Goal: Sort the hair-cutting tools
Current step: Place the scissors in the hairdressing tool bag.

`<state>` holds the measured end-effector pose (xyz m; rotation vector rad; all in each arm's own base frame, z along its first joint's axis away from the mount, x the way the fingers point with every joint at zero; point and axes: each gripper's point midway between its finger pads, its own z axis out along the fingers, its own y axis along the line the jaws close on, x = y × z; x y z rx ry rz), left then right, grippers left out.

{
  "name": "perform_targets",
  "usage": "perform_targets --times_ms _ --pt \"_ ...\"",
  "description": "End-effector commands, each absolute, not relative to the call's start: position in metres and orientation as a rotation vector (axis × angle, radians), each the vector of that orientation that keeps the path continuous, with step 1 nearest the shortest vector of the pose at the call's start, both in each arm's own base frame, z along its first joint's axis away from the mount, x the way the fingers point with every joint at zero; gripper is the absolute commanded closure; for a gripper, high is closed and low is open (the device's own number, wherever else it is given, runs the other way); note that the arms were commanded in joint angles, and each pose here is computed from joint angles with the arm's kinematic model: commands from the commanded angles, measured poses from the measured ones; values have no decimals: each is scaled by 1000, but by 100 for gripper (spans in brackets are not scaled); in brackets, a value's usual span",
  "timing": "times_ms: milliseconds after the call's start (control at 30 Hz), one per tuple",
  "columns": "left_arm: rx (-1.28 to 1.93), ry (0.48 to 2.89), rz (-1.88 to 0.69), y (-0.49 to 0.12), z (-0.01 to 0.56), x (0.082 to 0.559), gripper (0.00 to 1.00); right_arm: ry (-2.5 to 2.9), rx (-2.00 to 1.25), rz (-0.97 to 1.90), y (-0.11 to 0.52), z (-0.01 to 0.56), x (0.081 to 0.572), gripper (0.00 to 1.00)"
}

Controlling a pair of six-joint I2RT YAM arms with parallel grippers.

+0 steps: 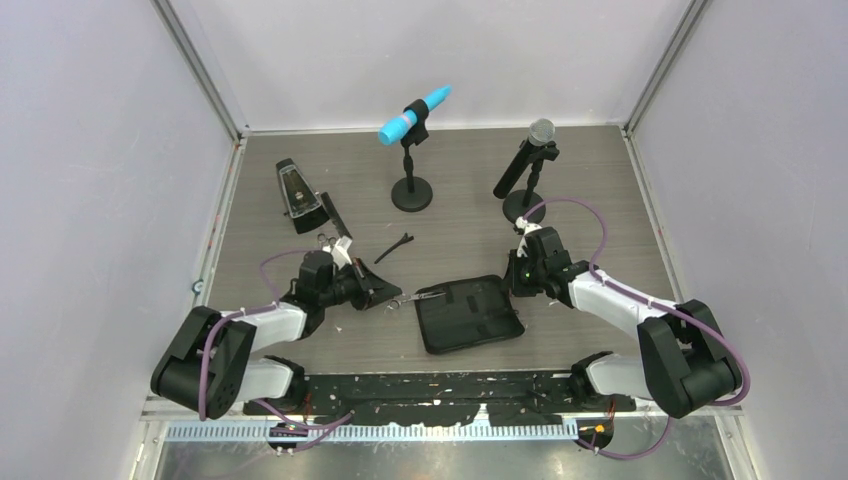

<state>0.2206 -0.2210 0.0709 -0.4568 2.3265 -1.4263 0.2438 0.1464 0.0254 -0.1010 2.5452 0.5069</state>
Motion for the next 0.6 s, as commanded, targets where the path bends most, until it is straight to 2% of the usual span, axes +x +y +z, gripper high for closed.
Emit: perform_targets --times_ms 0,333,567 --pt "-444 2273 -1453 -223 80 223 100 2493 -101 554 153 37 250 95" --pt "-483 2284 -1365 -211 74 216 100 2492 -97 549 152 38 249 95" --pt "-472 2276 -1462 -224 74 216 100 2492 -99 550 153 38 249 95"
